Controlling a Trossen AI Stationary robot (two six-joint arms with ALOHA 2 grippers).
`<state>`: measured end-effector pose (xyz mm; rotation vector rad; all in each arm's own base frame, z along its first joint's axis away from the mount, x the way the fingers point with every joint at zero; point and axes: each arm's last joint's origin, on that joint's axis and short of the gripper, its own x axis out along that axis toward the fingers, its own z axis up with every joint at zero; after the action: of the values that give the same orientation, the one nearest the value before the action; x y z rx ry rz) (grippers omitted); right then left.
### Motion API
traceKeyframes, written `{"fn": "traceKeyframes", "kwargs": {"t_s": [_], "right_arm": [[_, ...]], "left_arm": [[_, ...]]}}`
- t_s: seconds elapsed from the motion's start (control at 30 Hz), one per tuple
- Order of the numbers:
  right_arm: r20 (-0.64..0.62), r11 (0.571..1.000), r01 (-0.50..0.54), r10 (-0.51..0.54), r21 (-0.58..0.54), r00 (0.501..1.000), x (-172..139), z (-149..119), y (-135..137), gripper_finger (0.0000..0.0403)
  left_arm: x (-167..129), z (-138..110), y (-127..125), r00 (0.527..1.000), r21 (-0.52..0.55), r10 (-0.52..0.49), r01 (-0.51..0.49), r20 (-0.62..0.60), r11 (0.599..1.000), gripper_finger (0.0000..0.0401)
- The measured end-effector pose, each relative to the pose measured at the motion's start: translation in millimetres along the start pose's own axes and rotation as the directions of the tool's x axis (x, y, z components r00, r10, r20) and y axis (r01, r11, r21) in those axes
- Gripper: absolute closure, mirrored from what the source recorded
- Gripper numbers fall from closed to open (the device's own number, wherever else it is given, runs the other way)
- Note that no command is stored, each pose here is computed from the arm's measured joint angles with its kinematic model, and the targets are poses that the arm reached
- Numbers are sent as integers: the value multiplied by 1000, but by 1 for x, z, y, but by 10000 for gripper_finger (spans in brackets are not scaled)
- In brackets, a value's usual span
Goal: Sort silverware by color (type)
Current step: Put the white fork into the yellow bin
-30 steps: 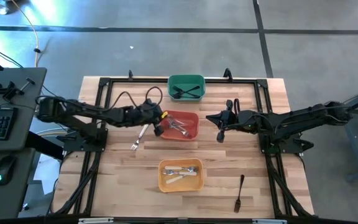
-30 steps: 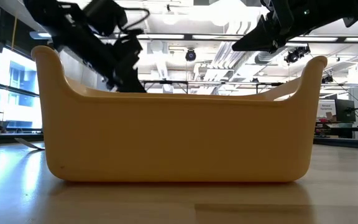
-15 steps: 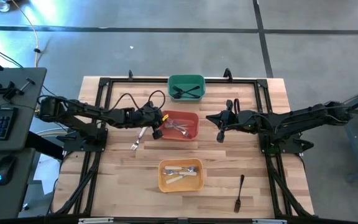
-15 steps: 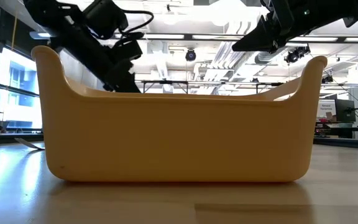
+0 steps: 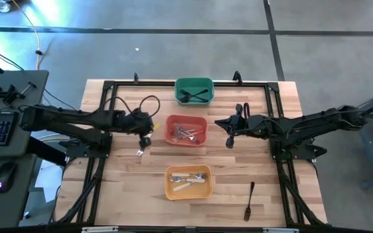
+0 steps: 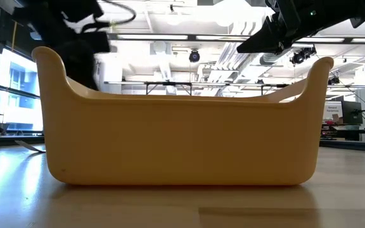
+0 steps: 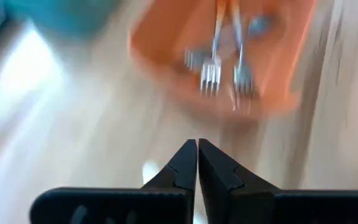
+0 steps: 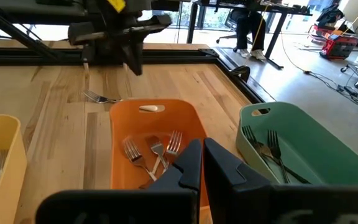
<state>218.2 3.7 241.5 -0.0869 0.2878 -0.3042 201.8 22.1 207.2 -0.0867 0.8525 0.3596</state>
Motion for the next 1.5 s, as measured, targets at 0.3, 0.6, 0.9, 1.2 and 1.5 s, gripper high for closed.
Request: {"fn": "traceKeyframes", "kwargs": {"t_s": [0.3, 0.6, 0.9, 1.2, 1.5], "right_arm": [[-9, 1000, 0, 0, -3, 1000, 2, -2, 1, 403], [-23, 1000, -1, 1, -9, 1000, 5, -4, 2, 403], [-24, 1000, -1, 1, -11, 1000, 5, -4, 2, 403], [-24, 1000, -1, 1, -10, 1000, 5, -4, 2, 403], [-24, 1000, -1, 1, -11, 1000, 5, -4, 2, 403]], "left_arm": [[-3, -30, 2, 944, -140, -44, -3, -328, 990, 364], [43, -41, -6, 853, -177, -72, -24, -517, 984, 303], [68, -44, -11, 846, -174, -59, -41, -530, 984, 264], [55, -44, -2, 831, -187, -60, -53, -553, 981, 260], [51, -29, -12, 909, -219, -129, 44, -396, 975, 260]]}}
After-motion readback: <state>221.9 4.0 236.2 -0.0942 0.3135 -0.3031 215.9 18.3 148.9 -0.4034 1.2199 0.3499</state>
